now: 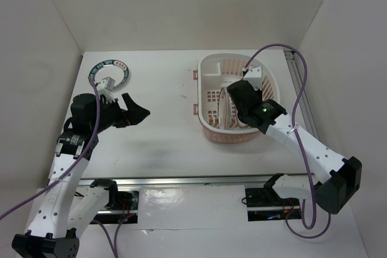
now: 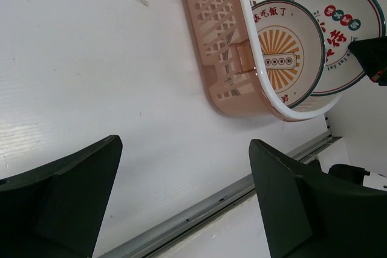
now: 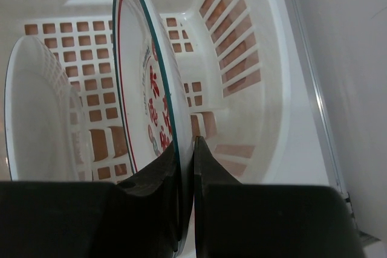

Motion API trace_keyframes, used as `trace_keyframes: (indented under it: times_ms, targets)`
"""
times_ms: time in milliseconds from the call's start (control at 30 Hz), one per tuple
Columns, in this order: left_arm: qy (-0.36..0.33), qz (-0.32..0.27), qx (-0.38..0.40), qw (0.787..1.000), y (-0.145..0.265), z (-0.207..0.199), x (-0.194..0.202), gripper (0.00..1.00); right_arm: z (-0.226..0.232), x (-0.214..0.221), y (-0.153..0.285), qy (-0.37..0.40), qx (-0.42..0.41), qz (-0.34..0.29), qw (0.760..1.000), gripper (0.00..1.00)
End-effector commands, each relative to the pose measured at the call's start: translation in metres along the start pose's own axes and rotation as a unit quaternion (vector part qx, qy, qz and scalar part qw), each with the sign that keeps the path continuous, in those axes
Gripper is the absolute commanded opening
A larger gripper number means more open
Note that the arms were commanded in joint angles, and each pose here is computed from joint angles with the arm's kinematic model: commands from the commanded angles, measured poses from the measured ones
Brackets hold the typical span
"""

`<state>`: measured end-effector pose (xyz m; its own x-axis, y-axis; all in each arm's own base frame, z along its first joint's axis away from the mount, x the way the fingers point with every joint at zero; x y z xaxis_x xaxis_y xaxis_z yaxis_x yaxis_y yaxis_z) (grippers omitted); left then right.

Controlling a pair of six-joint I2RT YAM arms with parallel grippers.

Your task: Load the plates into the dish rack

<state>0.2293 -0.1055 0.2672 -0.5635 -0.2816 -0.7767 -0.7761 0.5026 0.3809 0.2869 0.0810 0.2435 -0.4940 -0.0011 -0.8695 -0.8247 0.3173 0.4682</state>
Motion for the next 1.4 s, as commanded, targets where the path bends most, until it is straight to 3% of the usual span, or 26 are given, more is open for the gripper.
trace_keyframes:
  times_ms: [0,600,767,833,933,1000,1100,1233,1300,1333,1367]
  targets:
    - [-0.015,-0.010,-0.001,1.000,0.001,0.000,-0.004,1.00,0.007,-0.010,-0.003,-0.056,-0.006,-0.023,0.998,0.00]
    - [-0.016,-0.007,-0.017,1.000,-0.001,0.006,-0.001,1.00,0.026,0.030,-0.010,-0.042,-0.013,0.009,0.999,0.00]
    - [-0.016,-0.008,-0.021,1.000,-0.001,0.008,-0.001,1.00,0.031,0.042,-0.012,-0.031,-0.005,0.019,0.999,0.06]
    - [-0.016,-0.008,-0.021,1.000,-0.001,0.008,-0.001,1.00,0.031,0.042,-0.012,-0.036,-0.005,0.019,0.999,0.16]
    - [-0.016,-0.008,-0.021,1.000,-0.001,0.008,-0.001,1.00,0.031,0.042,-0.012,-0.041,-0.004,0.019,0.999,0.45]
    - [-0.016,-0.010,-0.026,0.999,-0.001,0.009,-0.002,1.00,0.034,0.040,-0.009,-0.050,-0.008,0.019,0.999,0.52]
    - [-0.014,-0.005,-0.027,1.000,-0.003,0.011,-0.001,1.00,0.033,0.033,0.000,-0.058,-0.004,0.015,0.998,0.71]
    - [-0.007,-0.006,-0.039,0.999,-0.005,0.015,-0.001,1.00,0.029,0.018,0.016,-0.063,0.010,0.006,0.998,0.87]
    - [0.003,-0.007,-0.054,0.999,-0.005,0.019,-0.001,1.00,0.025,-0.001,0.029,-0.082,0.013,-0.006,0.997,0.88]
    - [0.021,-0.012,-0.074,0.997,-0.005,0.024,-0.002,1.00,0.018,0.001,0.036,-0.073,0.030,-0.006,0.997,1.00]
    - [0.035,-0.011,-0.088,0.995,-0.007,0.029,0.002,1.00,0.015,-0.004,0.043,-0.079,0.035,-0.010,0.996,1.00]
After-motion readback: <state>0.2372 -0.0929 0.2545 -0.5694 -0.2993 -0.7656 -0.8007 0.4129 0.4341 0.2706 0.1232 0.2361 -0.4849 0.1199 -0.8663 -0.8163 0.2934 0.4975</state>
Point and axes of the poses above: each gripper's point midway between its finger pads, its own y axis back along the fingers, its own z axis along the line the jaws close on, x = y × z, the point moved 2 cm from there along y, back along the fingers, and after that the axes turned 6 degrees about -y, right-handed, at the moved point
